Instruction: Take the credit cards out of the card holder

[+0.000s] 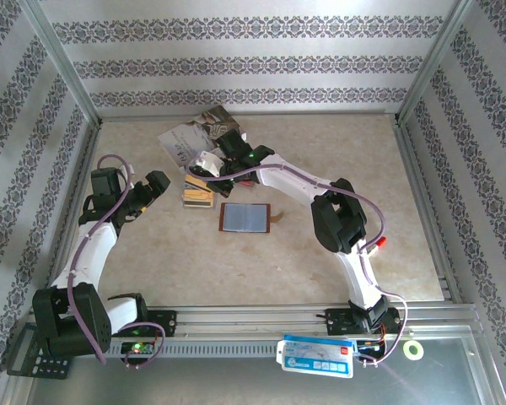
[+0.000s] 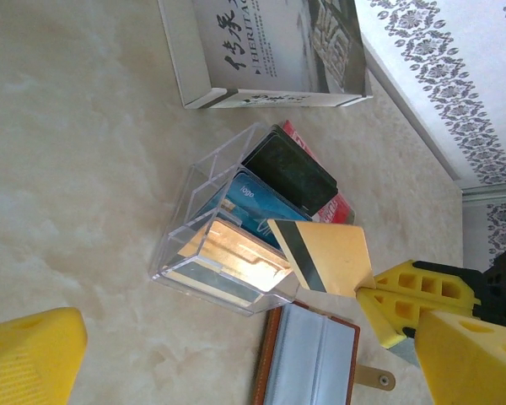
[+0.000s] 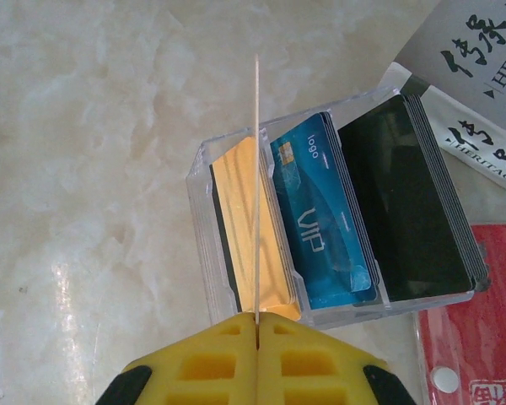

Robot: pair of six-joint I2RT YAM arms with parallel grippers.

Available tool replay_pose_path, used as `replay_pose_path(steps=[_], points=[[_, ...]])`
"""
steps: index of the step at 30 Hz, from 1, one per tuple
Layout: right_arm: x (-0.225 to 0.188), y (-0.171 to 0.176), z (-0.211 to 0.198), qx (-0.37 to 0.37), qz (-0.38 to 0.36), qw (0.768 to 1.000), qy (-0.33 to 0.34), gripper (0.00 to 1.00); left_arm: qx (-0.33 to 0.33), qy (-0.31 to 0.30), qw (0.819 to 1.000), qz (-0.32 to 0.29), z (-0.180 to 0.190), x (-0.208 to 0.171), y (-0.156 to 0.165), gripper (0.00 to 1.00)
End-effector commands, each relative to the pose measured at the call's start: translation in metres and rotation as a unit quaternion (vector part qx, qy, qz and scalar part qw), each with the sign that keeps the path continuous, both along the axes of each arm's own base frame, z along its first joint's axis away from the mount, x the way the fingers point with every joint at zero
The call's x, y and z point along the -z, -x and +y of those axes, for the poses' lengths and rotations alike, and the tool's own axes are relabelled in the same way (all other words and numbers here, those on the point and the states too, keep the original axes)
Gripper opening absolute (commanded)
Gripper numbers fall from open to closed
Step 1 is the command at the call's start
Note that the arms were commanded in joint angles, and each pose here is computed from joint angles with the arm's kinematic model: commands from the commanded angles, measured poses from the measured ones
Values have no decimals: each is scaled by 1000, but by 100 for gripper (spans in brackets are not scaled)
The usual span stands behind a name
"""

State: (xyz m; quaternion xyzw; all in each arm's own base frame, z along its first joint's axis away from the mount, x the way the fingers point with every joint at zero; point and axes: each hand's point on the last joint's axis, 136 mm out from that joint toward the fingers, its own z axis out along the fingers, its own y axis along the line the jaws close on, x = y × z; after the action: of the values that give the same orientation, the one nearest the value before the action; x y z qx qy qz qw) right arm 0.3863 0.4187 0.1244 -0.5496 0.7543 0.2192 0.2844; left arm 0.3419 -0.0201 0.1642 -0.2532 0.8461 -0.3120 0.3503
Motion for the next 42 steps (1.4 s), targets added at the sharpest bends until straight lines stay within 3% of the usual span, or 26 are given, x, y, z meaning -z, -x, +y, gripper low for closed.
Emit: replay_pose_path(steps=[1, 19, 30, 37, 42], points=[[8, 0, 4, -22, -13, 1000, 15, 0, 0, 8, 1000, -25, 2, -8, -4, 100], [21, 2, 5, -52, -9, 998, 33, 0, 4, 9, 1000, -26, 2, -10, -5, 100], [15, -5, 6, -31, -15, 999, 39, 20, 4, 10, 1000, -29, 1, -12, -5, 100], [-33, -11, 0, 48, -18, 999, 4, 26, 7, 10, 1000, -28, 1, -14, -4, 100], [-53, -15, -25, 206, 30, 978, -28, 38, 13, 5, 1000, -24, 0, -11, -3, 100]])
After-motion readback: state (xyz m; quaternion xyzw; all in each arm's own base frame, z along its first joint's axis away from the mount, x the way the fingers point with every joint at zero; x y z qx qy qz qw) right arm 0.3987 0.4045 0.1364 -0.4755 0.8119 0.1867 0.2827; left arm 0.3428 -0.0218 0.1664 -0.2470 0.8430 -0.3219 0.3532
